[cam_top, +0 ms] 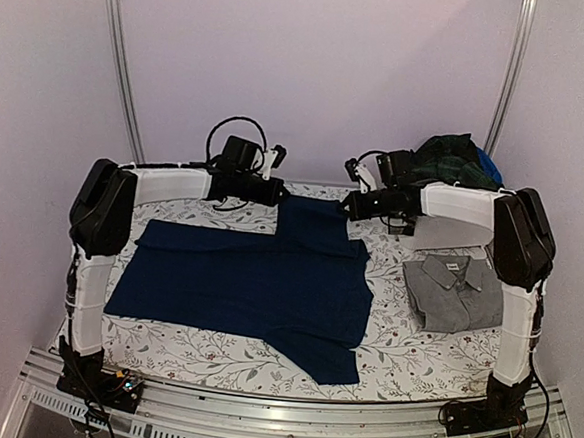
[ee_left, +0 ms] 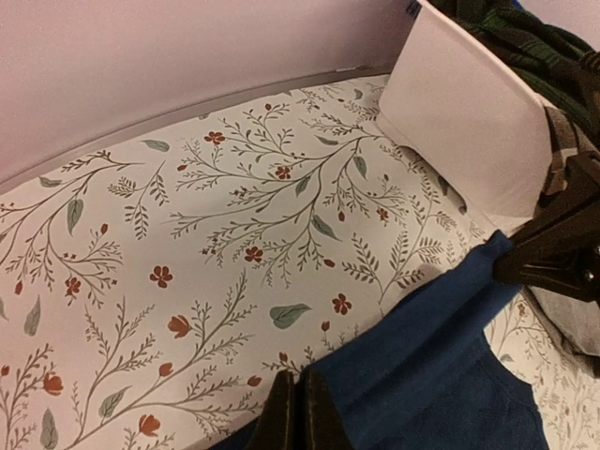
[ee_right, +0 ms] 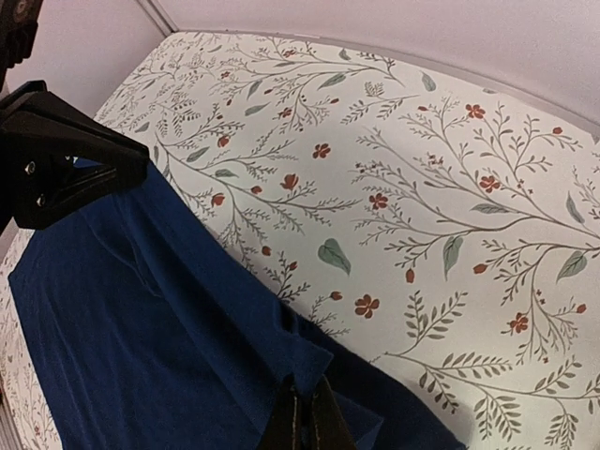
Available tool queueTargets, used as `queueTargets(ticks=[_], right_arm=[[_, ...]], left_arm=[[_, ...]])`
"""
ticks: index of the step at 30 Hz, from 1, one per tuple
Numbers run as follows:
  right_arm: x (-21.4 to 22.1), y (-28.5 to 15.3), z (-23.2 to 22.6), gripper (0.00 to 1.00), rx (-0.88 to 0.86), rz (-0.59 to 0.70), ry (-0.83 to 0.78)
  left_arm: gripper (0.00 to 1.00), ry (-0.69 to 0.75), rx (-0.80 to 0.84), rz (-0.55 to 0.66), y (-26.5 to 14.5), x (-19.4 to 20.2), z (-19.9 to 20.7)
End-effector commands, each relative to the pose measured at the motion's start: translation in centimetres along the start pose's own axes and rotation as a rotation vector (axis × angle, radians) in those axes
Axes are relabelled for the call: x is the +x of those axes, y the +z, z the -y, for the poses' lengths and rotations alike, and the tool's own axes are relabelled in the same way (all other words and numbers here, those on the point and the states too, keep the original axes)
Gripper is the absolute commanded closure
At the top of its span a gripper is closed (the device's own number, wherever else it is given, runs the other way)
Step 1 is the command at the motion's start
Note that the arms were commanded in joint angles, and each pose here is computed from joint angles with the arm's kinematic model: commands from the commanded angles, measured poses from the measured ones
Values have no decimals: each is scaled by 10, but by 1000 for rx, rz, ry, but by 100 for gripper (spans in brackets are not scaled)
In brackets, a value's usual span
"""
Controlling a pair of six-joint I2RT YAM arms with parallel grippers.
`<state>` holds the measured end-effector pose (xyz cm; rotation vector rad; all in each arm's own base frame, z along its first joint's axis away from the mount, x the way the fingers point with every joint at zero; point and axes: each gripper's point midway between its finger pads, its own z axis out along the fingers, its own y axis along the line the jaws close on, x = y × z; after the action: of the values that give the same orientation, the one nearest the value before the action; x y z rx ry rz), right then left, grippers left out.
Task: Fold and stack the mixed laundry pile
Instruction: Smooth out the 1/3-folded T-shirt at the center of the board.
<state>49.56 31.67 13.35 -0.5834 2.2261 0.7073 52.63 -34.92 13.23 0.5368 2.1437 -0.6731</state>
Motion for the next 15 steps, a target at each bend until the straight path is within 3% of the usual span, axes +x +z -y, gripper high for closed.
queueTargets(ticks=[1, 15], right_arm=[[13, -18, -34, 100, -64, 0, -13], [85, -44, -76, 100, -123, -81, 15]], left_arm=[[100, 35, 9, 79, -31, -4, 6], [100, 55, 26, -29, -67, 110, 29]])
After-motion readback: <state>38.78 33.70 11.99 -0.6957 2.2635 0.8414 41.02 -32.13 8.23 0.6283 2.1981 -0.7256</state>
